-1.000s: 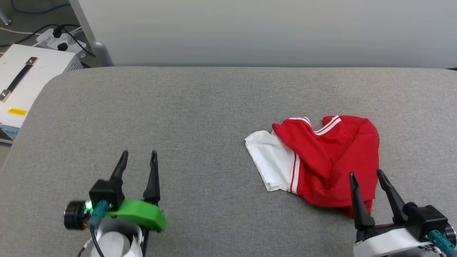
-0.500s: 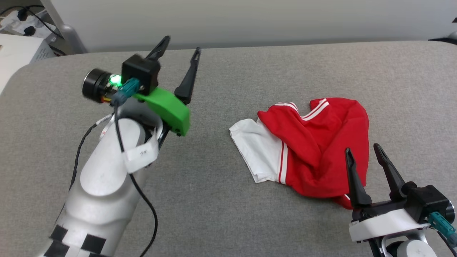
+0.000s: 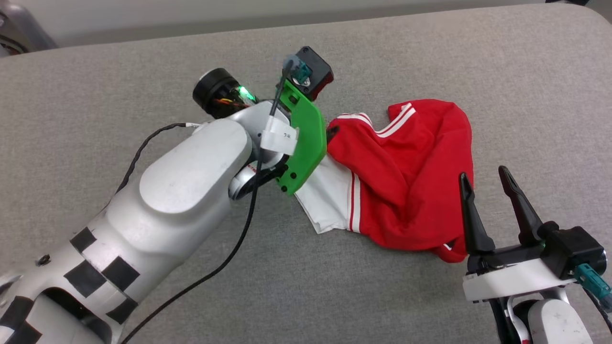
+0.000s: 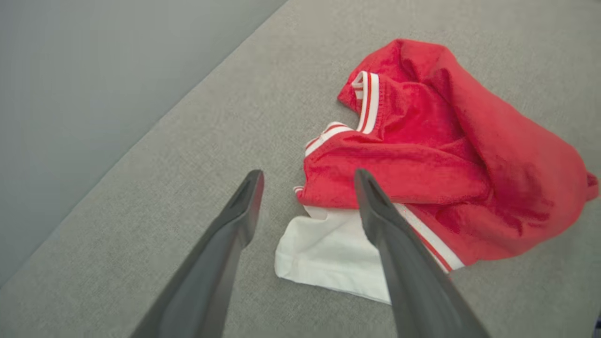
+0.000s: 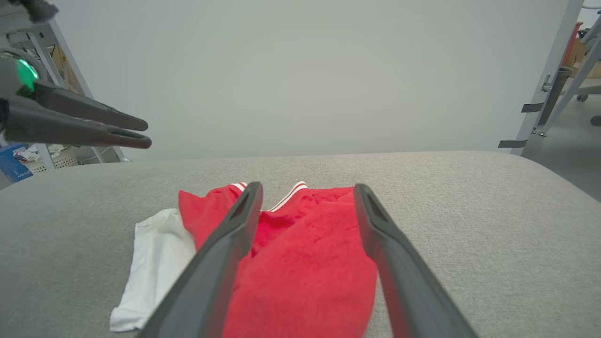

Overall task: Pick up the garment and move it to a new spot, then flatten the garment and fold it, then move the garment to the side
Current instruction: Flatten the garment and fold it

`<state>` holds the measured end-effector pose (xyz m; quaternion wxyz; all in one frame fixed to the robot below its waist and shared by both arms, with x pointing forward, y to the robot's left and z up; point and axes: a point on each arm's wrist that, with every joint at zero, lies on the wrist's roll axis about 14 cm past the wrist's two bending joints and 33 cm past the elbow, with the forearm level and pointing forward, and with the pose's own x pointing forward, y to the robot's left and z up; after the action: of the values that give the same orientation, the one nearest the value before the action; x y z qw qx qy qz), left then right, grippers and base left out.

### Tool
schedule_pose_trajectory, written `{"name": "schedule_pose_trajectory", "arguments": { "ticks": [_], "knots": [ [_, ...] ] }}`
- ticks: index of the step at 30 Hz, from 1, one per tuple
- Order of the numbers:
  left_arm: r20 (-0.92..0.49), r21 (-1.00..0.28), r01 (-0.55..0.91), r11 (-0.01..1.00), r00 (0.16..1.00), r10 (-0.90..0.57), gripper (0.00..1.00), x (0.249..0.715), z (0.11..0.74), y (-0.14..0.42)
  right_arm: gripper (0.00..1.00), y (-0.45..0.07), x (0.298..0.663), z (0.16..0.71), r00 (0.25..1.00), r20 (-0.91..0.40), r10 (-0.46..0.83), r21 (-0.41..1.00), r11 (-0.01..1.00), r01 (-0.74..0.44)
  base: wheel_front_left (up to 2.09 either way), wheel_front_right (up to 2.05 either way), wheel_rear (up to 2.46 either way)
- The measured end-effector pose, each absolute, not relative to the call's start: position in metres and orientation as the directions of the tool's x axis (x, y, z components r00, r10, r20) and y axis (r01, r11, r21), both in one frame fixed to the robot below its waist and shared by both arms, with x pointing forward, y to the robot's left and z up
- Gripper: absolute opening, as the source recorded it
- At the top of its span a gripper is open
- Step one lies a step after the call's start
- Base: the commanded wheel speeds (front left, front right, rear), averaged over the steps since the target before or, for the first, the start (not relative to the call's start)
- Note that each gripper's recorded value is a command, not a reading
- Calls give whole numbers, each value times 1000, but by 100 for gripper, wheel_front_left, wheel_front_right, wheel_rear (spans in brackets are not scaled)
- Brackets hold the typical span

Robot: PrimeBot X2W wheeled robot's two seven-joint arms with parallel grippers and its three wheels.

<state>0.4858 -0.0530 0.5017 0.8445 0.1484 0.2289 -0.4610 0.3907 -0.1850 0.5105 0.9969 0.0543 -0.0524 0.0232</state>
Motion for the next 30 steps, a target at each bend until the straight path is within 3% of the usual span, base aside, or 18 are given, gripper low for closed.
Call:
{"name": "schedule_pose_trajectory", "arguments": {
  "ticks": [6, 10, 19, 20, 21, 30],
  "knots": [
    [-742, -33, 903, 429, 265, -615, 100, 459, 437, -48, 100, -193, 397, 502, 996, 84, 16, 100, 995, -24, 0, 0, 0],
    [-815, -74, 912, 404, 178, -551, 100, 448, 400, -38, 100, -199, 402, 497, 997, 72, -1, 108, 994, -7, 0, 0, 0],
    [-873, -90, 926, 367, 104, -476, 98, 443, 365, -32, 100, -209, 408, 484, 999, 38, -29, 108, 994, 25, 0, 0, 0],
    [-872, -92, 926, 367, 103, -479, 24, 444, 365, -32, 100, -210, 409, 483, 999, 34, -30, 107, 994, 27, 0, 0, 0],
    [-870, -93, 926, 367, 103, -482, 0, 444, 365, -33, 100, -210, 409, 482, 999, 32, -31, 107, 994, 28, 0, 0, 0],
    [-693, -99, 905, 413, 235, -682, 0, 451, 412, -39, 100, -205, 407, 495, 997, 70, -17, 101, 995, 10, 0, 0, 0]
  ]
}}
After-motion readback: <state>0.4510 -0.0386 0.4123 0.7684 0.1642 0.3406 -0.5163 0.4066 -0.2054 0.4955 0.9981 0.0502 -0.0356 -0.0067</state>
